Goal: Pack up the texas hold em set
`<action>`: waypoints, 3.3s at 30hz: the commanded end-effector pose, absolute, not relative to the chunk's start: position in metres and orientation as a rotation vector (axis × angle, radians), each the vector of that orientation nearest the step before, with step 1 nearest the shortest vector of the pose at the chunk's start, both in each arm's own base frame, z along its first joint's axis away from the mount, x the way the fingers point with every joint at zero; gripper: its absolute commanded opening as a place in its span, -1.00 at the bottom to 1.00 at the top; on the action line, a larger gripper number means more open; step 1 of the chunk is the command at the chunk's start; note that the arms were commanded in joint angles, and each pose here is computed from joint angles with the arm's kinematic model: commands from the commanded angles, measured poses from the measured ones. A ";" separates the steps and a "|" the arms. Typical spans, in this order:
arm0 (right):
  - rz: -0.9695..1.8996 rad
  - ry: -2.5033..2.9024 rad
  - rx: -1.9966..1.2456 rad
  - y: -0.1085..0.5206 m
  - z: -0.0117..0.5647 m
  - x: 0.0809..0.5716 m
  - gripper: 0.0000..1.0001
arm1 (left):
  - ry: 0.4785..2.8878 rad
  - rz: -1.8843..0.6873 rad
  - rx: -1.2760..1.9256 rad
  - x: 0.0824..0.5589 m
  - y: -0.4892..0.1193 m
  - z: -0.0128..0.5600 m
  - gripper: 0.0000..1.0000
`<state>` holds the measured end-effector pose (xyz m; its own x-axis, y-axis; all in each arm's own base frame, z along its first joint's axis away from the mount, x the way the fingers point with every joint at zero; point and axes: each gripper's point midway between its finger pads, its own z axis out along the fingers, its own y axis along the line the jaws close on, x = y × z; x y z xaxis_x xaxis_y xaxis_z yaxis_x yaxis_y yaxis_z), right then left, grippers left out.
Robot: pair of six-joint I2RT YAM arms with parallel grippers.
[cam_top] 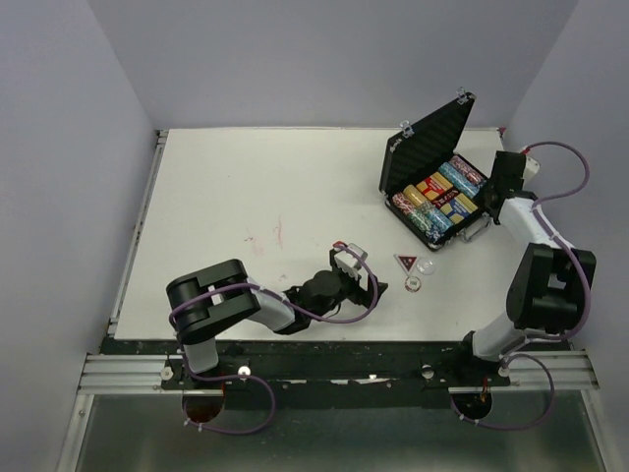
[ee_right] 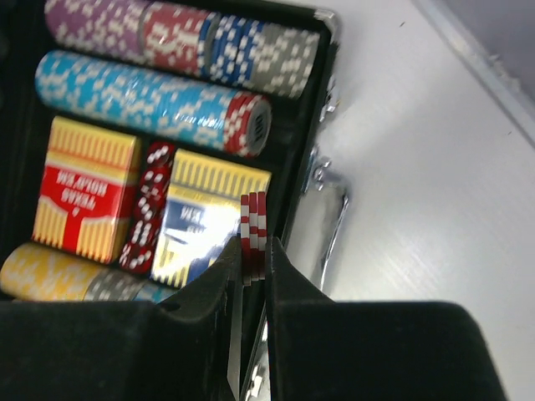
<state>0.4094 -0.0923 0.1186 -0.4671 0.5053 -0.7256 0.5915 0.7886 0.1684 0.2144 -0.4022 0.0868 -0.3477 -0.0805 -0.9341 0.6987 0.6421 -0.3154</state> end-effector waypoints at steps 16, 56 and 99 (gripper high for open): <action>-0.294 2.091 0.906 -0.146 0.098 0.472 -0.99 | 1.720 -0.891 0.499 0.226 -0.411 0.088 0.97; -0.134 2.185 0.869 -0.121 0.084 0.479 -0.33 | 1.742 -0.934 0.493 0.232 -0.415 0.082 0.97; 0.233 2.031 0.719 -0.054 0.175 0.403 0.35 | 1.954 -0.571 0.781 0.206 -0.489 0.069 0.81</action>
<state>0.4173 -0.0767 0.1656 -0.3845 0.5561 -0.7368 0.4736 0.8040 0.3596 0.2123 -0.4931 0.1141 -0.3377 0.0713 -0.9386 0.7333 0.6451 -0.2148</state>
